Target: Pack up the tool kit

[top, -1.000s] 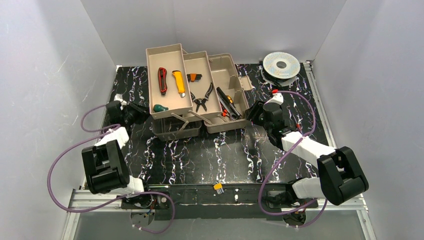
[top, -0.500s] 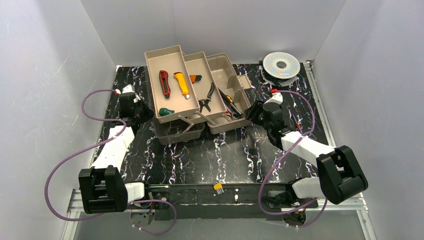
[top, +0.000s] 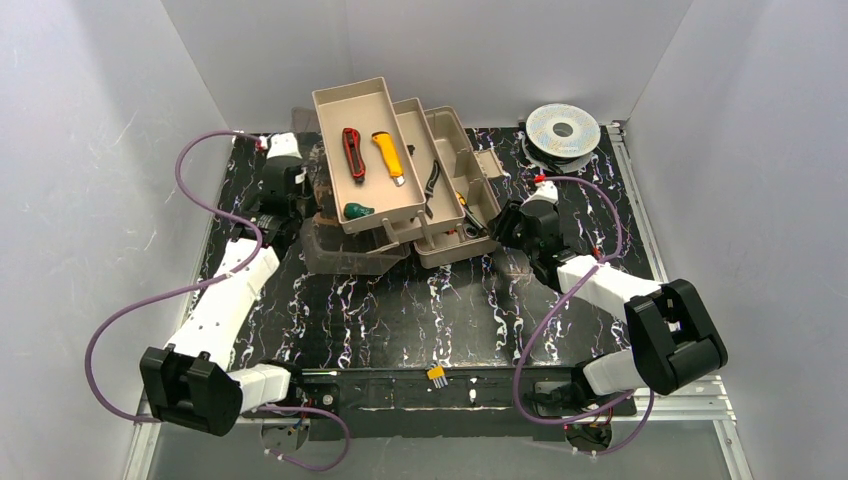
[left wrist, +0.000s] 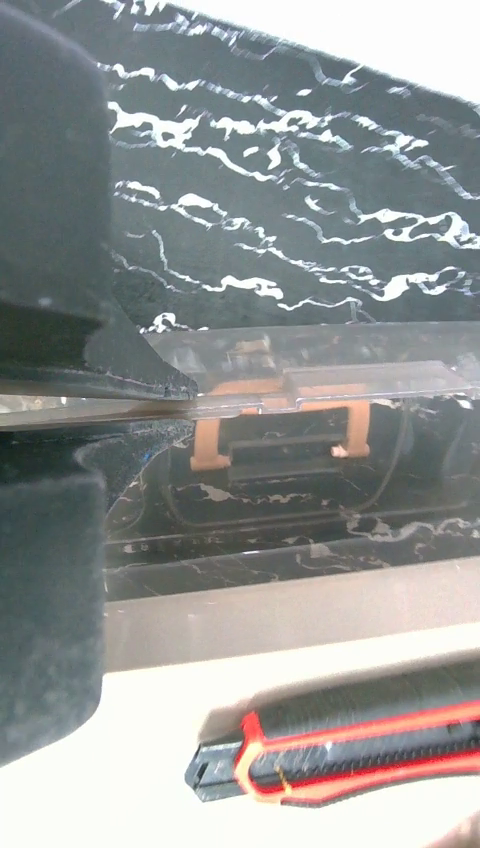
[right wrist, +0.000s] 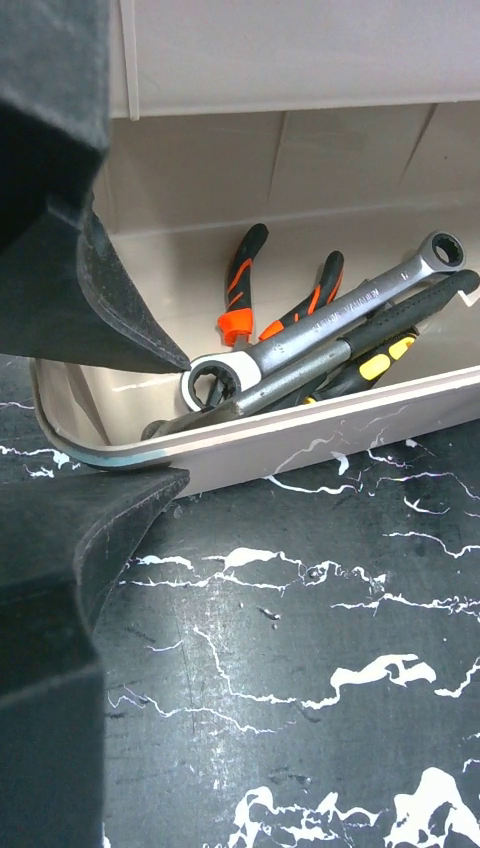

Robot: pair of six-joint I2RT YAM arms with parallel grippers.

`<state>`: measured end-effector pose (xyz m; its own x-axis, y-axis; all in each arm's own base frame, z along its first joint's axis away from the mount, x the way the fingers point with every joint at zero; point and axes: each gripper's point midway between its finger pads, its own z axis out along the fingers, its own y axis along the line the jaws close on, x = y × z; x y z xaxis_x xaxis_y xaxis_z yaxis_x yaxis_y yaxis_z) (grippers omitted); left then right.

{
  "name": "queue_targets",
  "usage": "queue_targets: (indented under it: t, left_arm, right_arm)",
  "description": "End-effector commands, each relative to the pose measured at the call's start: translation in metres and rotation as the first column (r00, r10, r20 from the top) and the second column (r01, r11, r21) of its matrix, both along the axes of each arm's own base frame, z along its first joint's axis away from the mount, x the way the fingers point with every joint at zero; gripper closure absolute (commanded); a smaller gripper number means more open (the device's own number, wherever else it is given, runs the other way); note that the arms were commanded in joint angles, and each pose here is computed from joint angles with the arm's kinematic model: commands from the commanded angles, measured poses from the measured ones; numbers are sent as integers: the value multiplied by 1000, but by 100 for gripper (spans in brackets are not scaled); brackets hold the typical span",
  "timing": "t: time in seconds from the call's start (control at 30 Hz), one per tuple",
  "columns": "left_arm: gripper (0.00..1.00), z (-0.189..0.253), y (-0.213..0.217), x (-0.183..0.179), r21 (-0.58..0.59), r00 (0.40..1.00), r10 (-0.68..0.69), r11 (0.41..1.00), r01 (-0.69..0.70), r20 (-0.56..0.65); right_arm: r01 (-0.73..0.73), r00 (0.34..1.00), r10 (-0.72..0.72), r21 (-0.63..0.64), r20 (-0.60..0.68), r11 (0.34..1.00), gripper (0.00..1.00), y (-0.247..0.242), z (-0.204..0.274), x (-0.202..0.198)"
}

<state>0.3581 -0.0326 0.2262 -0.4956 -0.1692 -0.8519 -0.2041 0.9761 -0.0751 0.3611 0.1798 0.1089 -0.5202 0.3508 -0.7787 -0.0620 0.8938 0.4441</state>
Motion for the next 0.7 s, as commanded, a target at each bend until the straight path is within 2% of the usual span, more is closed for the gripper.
queue_targets:
  t: [0.0,0.2,0.43,0.67]
  left_arm:
    - [100,78,-1,10,169,983,-11,985,-20,182]
    - [100,108,-34,18,349,975,-101,937,27,196]
    - [100,131,-79,29,508,963,-192,859,72,189]
    - [100,119,-140,39,632,952,-270,765,123,142]
  right_arm:
    - [-108,992,108,1,62,994,55,22,21,2]
    - [-253,961,250,10,116,967,56,47,28,-8]
    - [-294,938,291,-13,189,956,51,54,38,-16]
    - [-112,978,118,-44,171,993,37,24,38,-5]
